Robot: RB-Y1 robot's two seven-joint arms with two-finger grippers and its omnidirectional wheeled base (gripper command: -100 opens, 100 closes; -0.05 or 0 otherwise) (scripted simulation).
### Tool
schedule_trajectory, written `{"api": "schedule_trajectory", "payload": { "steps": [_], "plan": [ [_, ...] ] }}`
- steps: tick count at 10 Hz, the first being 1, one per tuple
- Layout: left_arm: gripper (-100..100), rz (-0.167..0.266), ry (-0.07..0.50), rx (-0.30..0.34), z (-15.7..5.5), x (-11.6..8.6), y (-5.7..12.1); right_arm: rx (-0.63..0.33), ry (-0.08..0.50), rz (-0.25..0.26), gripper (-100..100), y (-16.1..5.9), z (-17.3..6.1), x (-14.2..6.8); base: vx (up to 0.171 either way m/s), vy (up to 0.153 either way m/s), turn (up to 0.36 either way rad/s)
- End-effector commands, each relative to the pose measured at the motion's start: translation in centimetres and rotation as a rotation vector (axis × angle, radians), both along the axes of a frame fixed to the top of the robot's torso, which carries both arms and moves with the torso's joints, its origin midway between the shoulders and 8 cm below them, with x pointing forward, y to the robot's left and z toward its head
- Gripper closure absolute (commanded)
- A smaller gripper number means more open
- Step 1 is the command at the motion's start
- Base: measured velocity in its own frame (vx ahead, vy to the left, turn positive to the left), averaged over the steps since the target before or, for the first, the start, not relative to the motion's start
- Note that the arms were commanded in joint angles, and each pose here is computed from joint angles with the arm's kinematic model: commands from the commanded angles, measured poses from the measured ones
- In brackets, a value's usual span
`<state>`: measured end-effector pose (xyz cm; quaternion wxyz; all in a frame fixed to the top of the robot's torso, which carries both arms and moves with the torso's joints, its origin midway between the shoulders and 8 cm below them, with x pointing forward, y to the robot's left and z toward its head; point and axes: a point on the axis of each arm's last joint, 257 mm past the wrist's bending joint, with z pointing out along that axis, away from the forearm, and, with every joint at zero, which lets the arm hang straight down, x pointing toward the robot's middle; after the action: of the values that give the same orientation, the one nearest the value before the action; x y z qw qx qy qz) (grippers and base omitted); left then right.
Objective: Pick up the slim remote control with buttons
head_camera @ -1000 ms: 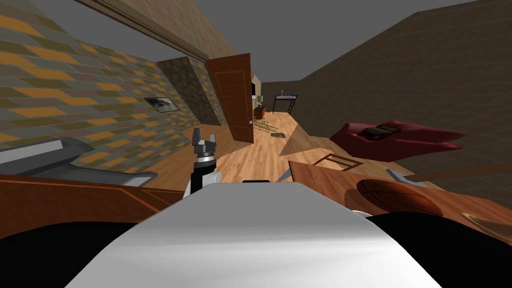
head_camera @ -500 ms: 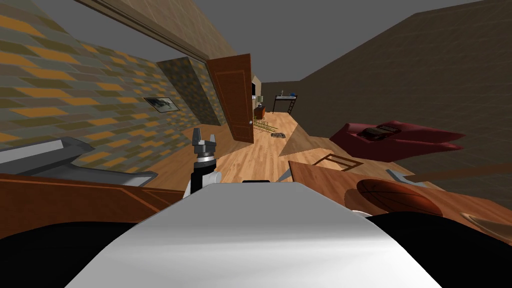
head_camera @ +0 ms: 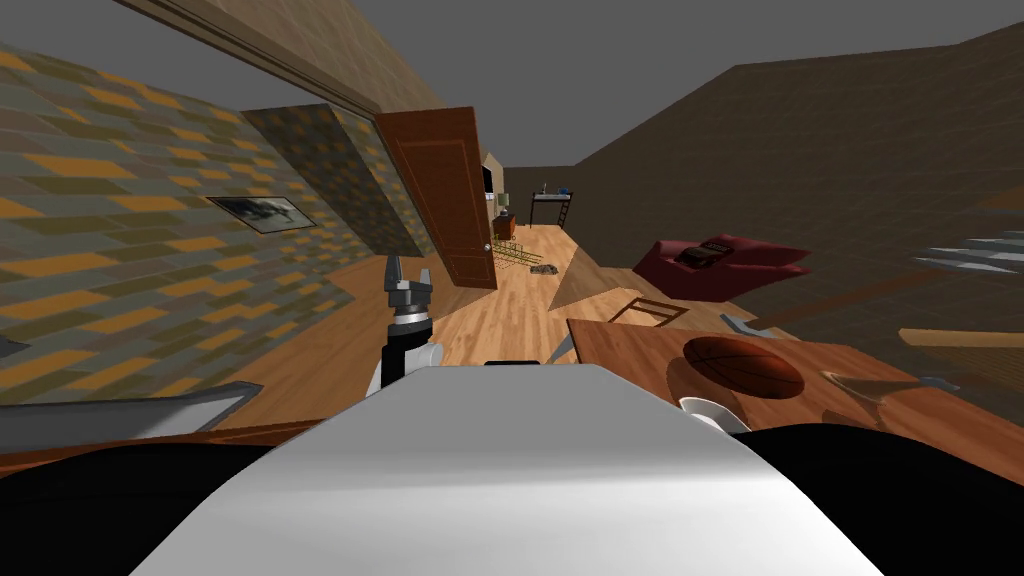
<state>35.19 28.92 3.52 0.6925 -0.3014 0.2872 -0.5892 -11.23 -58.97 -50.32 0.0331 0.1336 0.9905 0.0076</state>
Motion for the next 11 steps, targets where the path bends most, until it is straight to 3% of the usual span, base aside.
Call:
{"api": "schedule_trajectory", "payload": {
  "steps": [1, 2, 3, 5, 6, 8, 10, 11],
  "plan": [
    [0, 0.000, 0.000, 0.000, 0.0, 0.0, 0.0, 0.001, 0.002, 0.037, 100, 0.0, 0.1, 0.9, 0.050, -0.015, -0.160],
    [0, 0.000, 0.000, 0.000, 0.0, 0.0, 0.0, -0.002, -0.005, 0.063, 100, -0.3, 0.4, 2.1, 0.072, -0.008, -0.288],
    [0, 0.000, 0.000, 0.000, 0.0, 0.0, 0.0, 0.003, 0.006, 0.066, 100, 0.0, 0.4, 1.6, 0.060, -0.002, -0.124],
    [0, 0.000, 0.000, 0.000, 0.0, 0.0, 0.0, -0.003, 0.003, 0.115, 100, -0.4, 1.1, 3.3, 0.059, -0.014, -0.211],
    [0, 0.000, 0.000, 0.000, 0.0, 0.0, 0.0, 0.001, 0.013, 0.118, 100, -0.2, 1.0, 2.8, 0.054, -0.014, -0.134],
    [0, 0.000, 0.000, 0.000, 0.0, 0.0, 0.0, -0.006, 0.016, 0.160, 100, -0.7, 1.8, 4.1, 0.064, -0.010, -0.272],
    [0, 0.000, 0.000, 0.000, 0.0, 0.0, 0.0, -0.003, 0.022, 0.158, 100, -0.4, 1.6, 3.6, 0.038, -0.002, -0.052],
    [0, 0.000, 0.000, 0.000, 0.0, 0.0, 0.0, -0.003, 0.024, 0.159, 0, -0.4, 1.7, 3.5, 0.000, 0.000, 0.000]
  ]
}}
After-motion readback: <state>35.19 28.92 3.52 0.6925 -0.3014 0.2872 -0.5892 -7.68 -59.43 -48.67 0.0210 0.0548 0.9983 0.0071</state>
